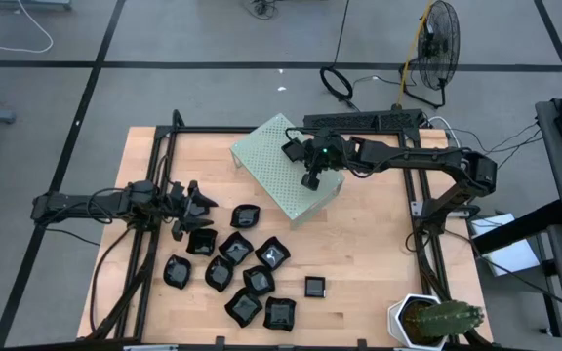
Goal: Pick & Place Mini shaped plates
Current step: Adjust the stacked square plates on the shelf, then stack the square plate on top of the other square plate on the shelf
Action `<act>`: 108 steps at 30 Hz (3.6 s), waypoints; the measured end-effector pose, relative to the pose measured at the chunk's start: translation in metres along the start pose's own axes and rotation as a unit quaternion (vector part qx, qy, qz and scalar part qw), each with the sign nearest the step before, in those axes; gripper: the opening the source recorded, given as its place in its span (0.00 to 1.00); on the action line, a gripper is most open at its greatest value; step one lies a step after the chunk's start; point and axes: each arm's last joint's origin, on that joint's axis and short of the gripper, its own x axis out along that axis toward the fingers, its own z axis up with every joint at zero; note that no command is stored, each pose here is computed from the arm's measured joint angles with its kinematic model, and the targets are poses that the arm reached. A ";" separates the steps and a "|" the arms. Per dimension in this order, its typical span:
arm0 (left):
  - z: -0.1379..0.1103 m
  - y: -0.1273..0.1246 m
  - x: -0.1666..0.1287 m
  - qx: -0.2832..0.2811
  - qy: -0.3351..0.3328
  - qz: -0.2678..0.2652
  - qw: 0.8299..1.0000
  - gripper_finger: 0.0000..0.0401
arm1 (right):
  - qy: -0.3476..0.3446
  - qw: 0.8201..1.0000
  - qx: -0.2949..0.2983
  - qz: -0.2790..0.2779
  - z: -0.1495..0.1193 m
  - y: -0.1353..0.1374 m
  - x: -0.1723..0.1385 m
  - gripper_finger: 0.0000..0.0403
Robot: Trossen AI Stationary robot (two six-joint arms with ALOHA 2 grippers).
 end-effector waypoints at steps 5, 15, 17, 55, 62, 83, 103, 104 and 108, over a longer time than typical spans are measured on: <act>0.000 0.000 0.000 0.000 0.000 0.000 1.000 0.74 | 0.010 0.999 -0.033 0.025 0.000 0.020 -0.014 0.00; 0.000 0.000 0.000 0.000 0.000 0.000 1.000 0.74 | 0.020 0.978 -0.065 0.195 -0.011 0.141 -0.079 0.19; 0.000 0.000 0.000 0.000 0.000 0.000 1.000 0.74 | 0.054 0.972 -0.066 0.218 -0.024 0.166 -0.086 0.26; 0.000 0.000 0.000 0.000 0.000 0.000 1.000 0.74 | 0.242 0.949 0.032 0.198 -0.110 0.266 -0.027 0.32; 0.000 0.000 0.000 0.000 0.000 0.000 1.000 0.74 | 0.242 0.950 0.033 0.196 -0.112 0.266 -0.026 0.27; 0.000 0.000 0.000 0.000 0.000 0.000 1.000 0.74 | 0.231 0.948 0.074 0.207 -0.117 0.261 -0.028 0.01; 0.000 0.000 0.000 0.000 0.000 0.000 1.000 0.74 | 0.103 0.956 0.102 0.256 -0.065 0.217 -0.080 0.10; 0.000 0.000 0.000 0.000 0.000 0.000 1.000 0.74 | 0.117 0.955 0.104 0.251 -0.072 0.218 -0.077 0.13; 0.000 0.000 0.000 0.000 0.000 0.000 1.000 0.74 | 0.148 0.958 0.088 0.230 -0.100 0.227 -0.063 0.28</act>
